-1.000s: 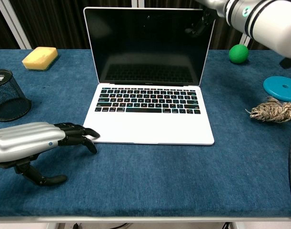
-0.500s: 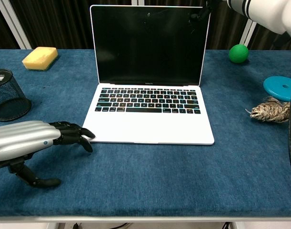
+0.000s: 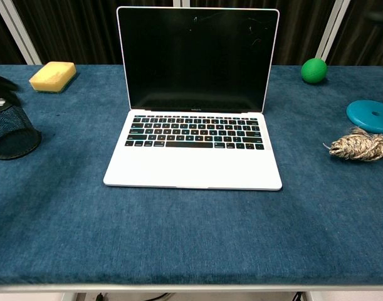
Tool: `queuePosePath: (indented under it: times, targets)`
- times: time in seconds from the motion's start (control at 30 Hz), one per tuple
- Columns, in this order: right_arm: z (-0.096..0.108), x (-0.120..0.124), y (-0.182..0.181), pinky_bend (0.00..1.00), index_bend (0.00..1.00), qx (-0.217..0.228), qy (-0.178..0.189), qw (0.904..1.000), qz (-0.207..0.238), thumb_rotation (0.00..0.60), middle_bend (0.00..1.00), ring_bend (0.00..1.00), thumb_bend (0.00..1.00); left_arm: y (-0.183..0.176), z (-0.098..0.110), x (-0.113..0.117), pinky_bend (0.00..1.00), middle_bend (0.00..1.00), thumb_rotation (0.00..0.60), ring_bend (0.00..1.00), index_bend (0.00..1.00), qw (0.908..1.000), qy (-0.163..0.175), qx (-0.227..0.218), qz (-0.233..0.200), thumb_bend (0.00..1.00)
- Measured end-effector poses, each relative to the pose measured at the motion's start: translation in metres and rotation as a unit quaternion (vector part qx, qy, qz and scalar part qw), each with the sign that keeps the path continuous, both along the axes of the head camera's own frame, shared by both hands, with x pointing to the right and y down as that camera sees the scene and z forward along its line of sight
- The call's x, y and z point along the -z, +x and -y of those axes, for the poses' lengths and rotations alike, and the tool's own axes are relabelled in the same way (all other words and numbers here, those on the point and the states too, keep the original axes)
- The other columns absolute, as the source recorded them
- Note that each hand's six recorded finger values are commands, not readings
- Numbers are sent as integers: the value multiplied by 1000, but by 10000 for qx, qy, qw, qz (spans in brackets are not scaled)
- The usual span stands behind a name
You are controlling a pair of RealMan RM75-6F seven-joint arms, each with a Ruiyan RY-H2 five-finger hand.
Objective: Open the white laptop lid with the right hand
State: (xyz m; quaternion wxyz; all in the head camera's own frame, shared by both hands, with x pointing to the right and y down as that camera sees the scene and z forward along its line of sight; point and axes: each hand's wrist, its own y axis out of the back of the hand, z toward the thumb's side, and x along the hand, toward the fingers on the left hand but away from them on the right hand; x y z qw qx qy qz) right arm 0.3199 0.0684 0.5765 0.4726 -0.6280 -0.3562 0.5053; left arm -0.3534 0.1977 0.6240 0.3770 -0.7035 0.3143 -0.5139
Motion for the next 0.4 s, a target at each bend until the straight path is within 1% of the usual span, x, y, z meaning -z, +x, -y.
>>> queuePosePath:
  times: [0.07, 0.13, 0.2, 0.23, 0.33, 0.4]
  targets:
    - [-30, 7, 32, 0, 0, -237, 15, 9997, -28, 600, 0, 0, 383, -28, -3, 10, 56, 106, 600, 0, 202, 9986, 135, 453, 222, 182]
    - [-60, 13, 60, 0, 0, -500, 7, 9987, 26, 600, 0, 0, 383, -58, -10, 22, 56, 106, 600, 0, 202, 9944, 268, 908, 471, 182]
    - [-83, 16, 80, 0, 0, -691, -23, 9976, 89, 600, 0, 0, 384, -81, -19, 32, 55, 106, 600, 0, 202, 9890, 385, 1265, 660, 182]
    - [-98, 16, 92, 0, 0, -792, -67, 9968, 126, 600, 0, 0, 385, -88, -23, 36, 55, 106, 600, 0, 202, 9868, 432, 1387, 715, 182]
    - [-130, 12, 116, 0, 0, -975, -238, 9948, 193, 600, 0, 0, 392, -106, -37, 47, 55, 106, 600, 0, 202, 9809, 566, 1666, 832, 182]
    - [-146, 10, 127, 0, 0, -1026, -327, 9939, 223, 600, 0, 0, 399, -111, -45, 52, 54, 106, 600, 0, 202, 9787, 604, 1748, 890, 182]
